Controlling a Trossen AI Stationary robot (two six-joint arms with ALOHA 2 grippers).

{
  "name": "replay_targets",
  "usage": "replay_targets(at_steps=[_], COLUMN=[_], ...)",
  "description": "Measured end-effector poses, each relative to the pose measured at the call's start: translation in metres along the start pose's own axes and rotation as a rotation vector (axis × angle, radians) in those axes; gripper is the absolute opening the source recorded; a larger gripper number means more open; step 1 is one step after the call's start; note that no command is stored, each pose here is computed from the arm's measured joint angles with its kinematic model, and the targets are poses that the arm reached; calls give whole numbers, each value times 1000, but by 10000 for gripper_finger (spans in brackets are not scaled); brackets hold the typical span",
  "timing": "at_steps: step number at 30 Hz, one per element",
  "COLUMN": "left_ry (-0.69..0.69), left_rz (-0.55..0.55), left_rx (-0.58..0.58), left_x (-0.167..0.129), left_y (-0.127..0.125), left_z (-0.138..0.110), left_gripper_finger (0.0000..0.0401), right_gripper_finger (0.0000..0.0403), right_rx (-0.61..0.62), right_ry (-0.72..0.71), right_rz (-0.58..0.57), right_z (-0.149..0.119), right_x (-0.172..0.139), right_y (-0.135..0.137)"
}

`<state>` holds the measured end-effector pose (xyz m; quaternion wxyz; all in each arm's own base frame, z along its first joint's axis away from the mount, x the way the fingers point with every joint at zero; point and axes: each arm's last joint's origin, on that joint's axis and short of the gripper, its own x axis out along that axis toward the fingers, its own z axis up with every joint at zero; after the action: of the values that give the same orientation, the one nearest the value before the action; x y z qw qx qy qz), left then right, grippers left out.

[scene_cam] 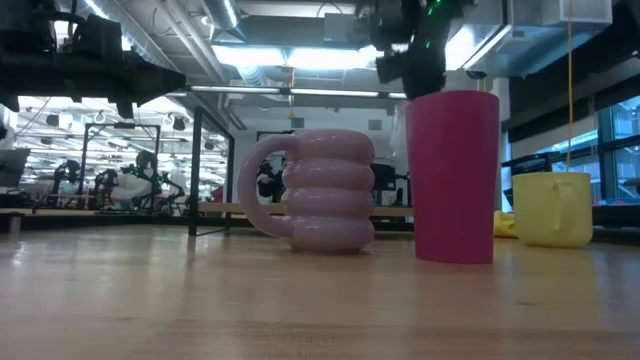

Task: Stack small to large cups/mugs on shelf
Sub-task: Put the transparent cup on the shelf

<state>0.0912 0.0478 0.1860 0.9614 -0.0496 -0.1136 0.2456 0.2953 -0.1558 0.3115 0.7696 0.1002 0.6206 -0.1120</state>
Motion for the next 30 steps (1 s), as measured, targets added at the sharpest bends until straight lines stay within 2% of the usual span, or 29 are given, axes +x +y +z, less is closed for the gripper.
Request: replay_targets(at_steps=[5, 9, 13, 22, 30], left_ry=[0, 0, 0, 0, 0], left_rz=[0, 0, 0, 0, 0], left_rx=[0, 0, 0, 0, 0], left_x=[0, 0, 0, 0, 0], left_y=[0, 0, 0, 0, 0], left_z=[0, 0, 0, 0, 0], left_gripper_finger=[52, 52, 52, 52, 52], right_gripper_finger=[7, 8, 8, 8, 24], right_rx=[-34, -133, -181, -207, -175], right_ry=[40, 105, 119, 199, 198], right_rz=[12, -42, -37, -52, -59], right_z=[4, 7, 11, 12, 9], right_x=[23, 38, 48, 68, 65], right_y=[-29, -37, -39, -48, -53])
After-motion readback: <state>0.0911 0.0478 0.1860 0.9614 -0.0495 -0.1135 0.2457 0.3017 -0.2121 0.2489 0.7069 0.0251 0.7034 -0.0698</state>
